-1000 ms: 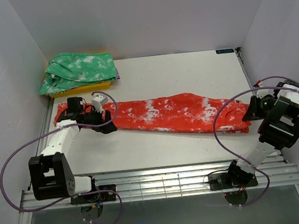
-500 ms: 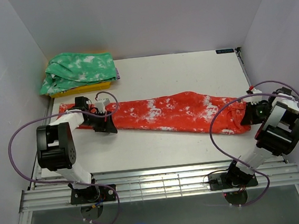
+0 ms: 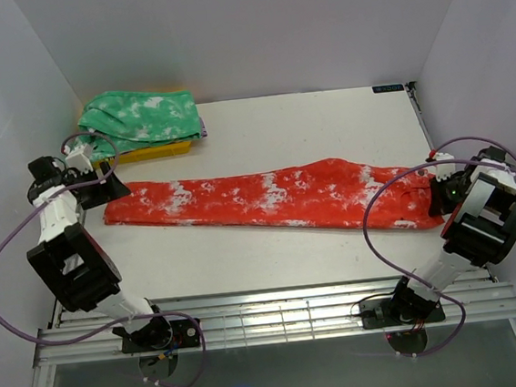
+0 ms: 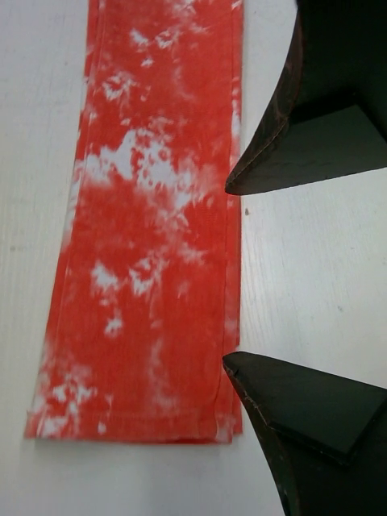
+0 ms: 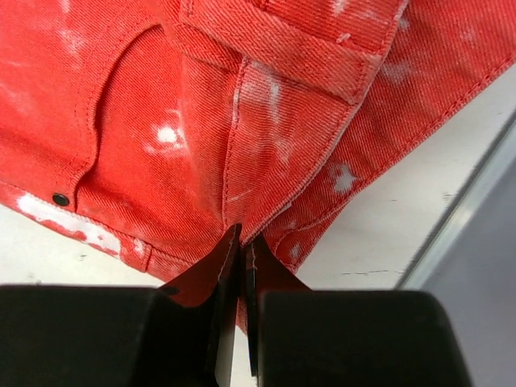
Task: Fold and stack the trousers
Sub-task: Fold the trousers
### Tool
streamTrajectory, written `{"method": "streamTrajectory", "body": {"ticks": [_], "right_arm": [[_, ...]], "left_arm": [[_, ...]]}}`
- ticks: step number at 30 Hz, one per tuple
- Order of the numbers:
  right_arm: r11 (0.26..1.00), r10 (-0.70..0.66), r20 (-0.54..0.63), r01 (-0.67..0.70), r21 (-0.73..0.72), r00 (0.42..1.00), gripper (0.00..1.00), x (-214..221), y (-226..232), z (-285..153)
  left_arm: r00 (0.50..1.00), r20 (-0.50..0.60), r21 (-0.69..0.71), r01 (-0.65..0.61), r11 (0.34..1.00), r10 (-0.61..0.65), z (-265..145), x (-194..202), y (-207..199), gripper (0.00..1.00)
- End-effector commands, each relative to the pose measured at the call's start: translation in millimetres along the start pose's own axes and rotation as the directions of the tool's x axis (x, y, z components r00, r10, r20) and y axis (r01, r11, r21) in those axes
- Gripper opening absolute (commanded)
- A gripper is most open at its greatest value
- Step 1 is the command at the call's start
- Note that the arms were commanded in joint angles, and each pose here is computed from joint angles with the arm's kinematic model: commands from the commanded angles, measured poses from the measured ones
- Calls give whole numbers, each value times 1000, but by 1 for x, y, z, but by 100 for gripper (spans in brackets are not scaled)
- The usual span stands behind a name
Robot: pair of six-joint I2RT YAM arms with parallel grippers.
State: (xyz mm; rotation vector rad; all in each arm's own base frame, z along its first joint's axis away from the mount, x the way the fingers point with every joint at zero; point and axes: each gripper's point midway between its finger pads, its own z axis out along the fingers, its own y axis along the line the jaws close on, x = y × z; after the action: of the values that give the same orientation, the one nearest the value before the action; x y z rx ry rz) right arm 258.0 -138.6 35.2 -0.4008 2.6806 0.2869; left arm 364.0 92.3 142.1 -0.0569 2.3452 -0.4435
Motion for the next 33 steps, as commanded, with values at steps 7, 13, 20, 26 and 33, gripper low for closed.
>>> {"method": "streamTrajectory", "body": {"ticks": [7, 13, 20, 26, 33], "right_arm": [[981, -117, -81, 128, 147, 990, 8, 2, -54, -4], [979, -126, -94, 139, 148, 988, 8, 3, -57, -2], [978, -147, -100, 159, 132, 984, 8, 4, -55, -2], [983, -136, -94, 146, 109, 986, 8, 2, -52, -3], [985, -132, -89, 141, 103, 987, 8, 0, -52, -2]], "left_arm": [[992, -61, -94, 104, 990, -110, 23, 4, 66, 89], [978, -137, -148, 134, 980, -154, 52, 29, 96, 85], [945, -221, -161, 206, 965, -239, 74, 68, 106, 75], [909, -282, -2, 318, 948, -306, 84, 95, 72, 49], [900, -288, 66, 361, 930, -329, 83, 95, 55, 24]]}}
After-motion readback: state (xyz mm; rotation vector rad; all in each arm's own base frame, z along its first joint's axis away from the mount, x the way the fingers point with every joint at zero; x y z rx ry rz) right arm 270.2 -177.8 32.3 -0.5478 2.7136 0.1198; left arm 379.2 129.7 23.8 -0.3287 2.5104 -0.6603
